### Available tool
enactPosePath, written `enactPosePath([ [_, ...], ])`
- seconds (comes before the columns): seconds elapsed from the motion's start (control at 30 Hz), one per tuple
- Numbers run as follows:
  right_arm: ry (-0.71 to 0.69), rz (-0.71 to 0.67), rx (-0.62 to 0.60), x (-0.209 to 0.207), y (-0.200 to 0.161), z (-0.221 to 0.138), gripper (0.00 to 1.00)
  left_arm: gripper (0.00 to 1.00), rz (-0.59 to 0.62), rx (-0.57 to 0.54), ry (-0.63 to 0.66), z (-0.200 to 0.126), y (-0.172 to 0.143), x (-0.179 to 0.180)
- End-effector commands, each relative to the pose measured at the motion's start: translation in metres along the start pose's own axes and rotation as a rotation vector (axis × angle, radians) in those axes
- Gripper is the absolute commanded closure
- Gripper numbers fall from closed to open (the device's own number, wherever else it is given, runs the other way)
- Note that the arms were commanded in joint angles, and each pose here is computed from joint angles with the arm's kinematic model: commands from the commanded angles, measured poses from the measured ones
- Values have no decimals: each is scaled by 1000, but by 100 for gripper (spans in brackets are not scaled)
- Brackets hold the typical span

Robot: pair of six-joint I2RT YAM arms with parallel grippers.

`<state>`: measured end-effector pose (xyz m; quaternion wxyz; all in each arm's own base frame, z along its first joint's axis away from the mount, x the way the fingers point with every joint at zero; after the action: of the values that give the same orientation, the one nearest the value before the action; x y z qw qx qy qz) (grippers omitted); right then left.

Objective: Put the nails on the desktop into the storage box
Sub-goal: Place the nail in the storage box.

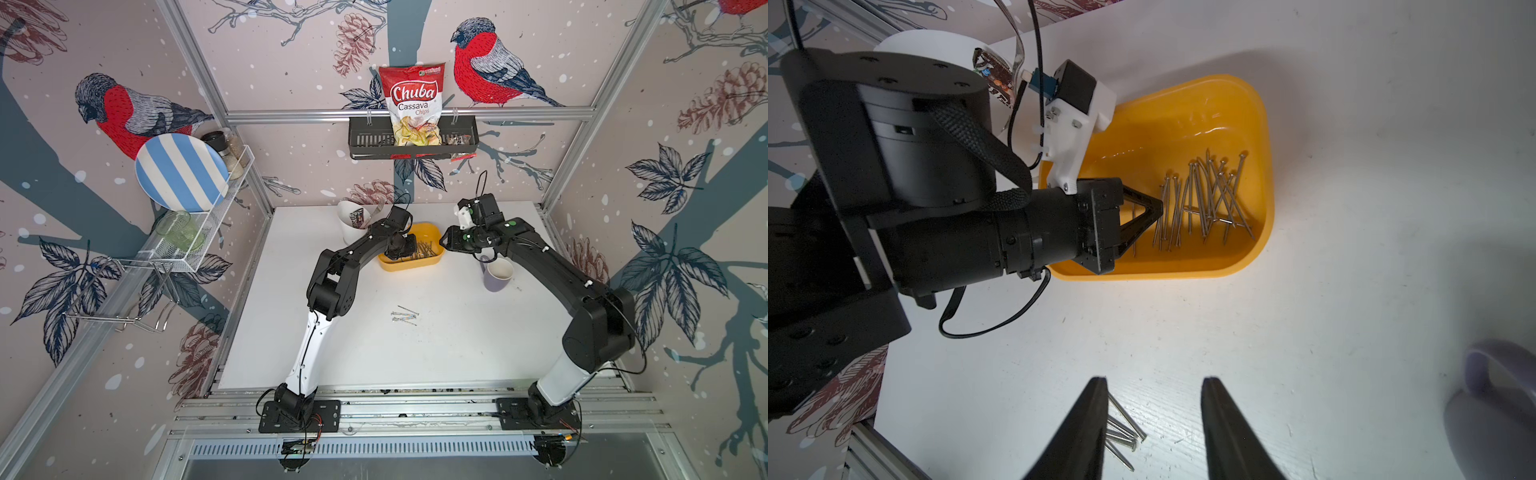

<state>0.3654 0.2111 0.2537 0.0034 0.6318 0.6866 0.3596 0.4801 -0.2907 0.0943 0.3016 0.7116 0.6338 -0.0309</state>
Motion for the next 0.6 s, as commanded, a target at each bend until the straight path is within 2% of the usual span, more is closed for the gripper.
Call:
enactPosePath([
  [0.0, -6, 8, 9, 3, -2, -1, 58, 81, 12, -3, -21, -10, 3, -6],
  [0.17, -8, 2, 3, 7, -3, -2, 58, 69, 28, -24, -42, -25, 7, -17],
  [0.37, -13, -3, 12, 6, -7, -2, 58, 53, 77, -71, -66, -63, 6, -41],
  [0.57, -7, -44, 115, 6, -37, 11, 58, 44, 127, -119, -52, -116, -17, -47],
])
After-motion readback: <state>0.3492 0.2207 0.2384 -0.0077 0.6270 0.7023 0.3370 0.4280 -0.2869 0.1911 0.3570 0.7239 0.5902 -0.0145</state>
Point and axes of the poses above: each gripper's point midway between its finger pads, its own z axis out along the fingers, its own x axis along the line the jaws close on, y = z × x, the point moved 6 cm from there along -z, back along the fingers, and after that the axes turned 4 degrees about z, right-handed, at the moved point
